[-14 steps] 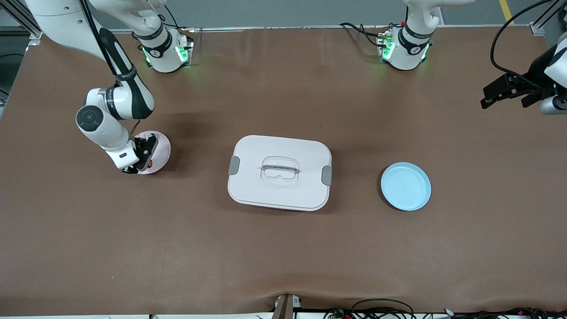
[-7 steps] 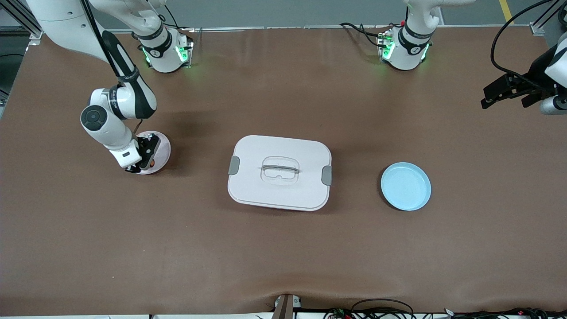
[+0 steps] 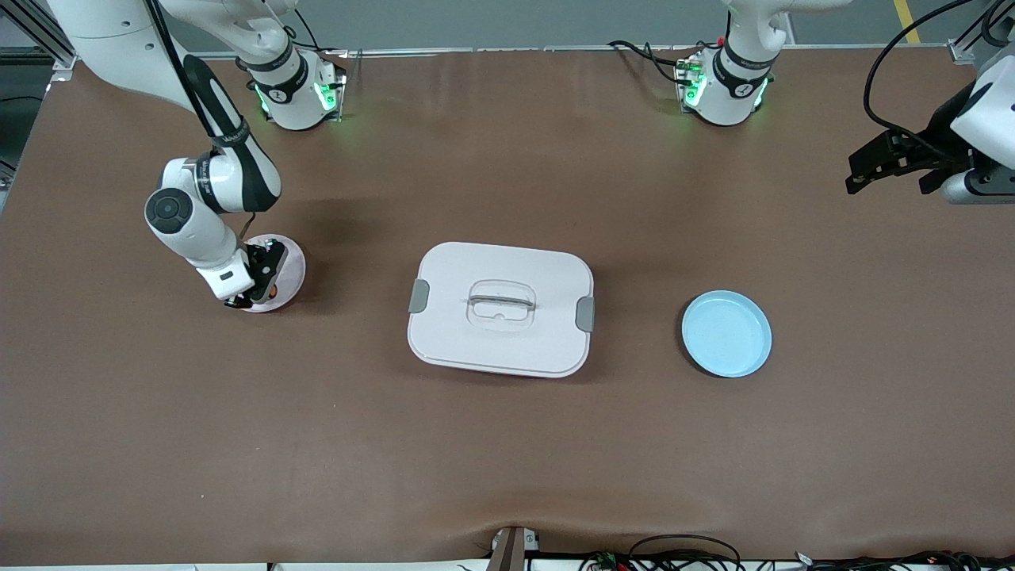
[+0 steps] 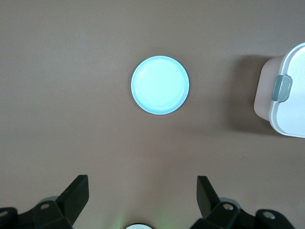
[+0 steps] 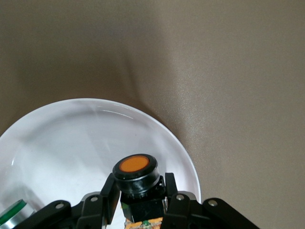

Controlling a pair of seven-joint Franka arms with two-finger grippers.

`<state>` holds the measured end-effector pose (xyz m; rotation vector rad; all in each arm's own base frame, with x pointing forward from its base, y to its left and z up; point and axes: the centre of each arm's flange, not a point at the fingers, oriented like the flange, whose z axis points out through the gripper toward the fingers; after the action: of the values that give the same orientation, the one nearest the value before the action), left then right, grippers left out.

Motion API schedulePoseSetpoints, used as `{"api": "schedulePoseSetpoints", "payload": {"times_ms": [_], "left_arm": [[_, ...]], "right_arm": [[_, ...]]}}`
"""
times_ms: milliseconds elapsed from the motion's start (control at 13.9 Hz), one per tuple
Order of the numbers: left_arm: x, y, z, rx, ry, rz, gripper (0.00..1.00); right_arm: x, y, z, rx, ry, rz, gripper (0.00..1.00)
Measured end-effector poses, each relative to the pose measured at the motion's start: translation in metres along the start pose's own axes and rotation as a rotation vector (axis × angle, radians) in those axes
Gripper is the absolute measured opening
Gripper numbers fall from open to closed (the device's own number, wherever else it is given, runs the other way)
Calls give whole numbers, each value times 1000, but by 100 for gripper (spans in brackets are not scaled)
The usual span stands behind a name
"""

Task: Transfer orange switch to right arm and place
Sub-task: 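Lower the switch onto the pink-white dish and open the right gripper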

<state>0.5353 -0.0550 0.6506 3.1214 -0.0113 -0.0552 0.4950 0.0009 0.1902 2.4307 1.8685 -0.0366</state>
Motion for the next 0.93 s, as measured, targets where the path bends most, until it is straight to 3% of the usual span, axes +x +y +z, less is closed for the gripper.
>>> {"api": "schedulePoseSetpoints", "payload": {"times_ms": [215,574,934], "left_arm": [[1,-3,0,0,0,-6,100],[1,-10,-1,-1,1,-18,100],[1,-11,-1,-1,2,-20,100]], "right_arm": [[0,1,-1,-4,2,0,53],[3,11,-9,-33,10,1,100],[7,26,-21,-68,20,1,100]]}}
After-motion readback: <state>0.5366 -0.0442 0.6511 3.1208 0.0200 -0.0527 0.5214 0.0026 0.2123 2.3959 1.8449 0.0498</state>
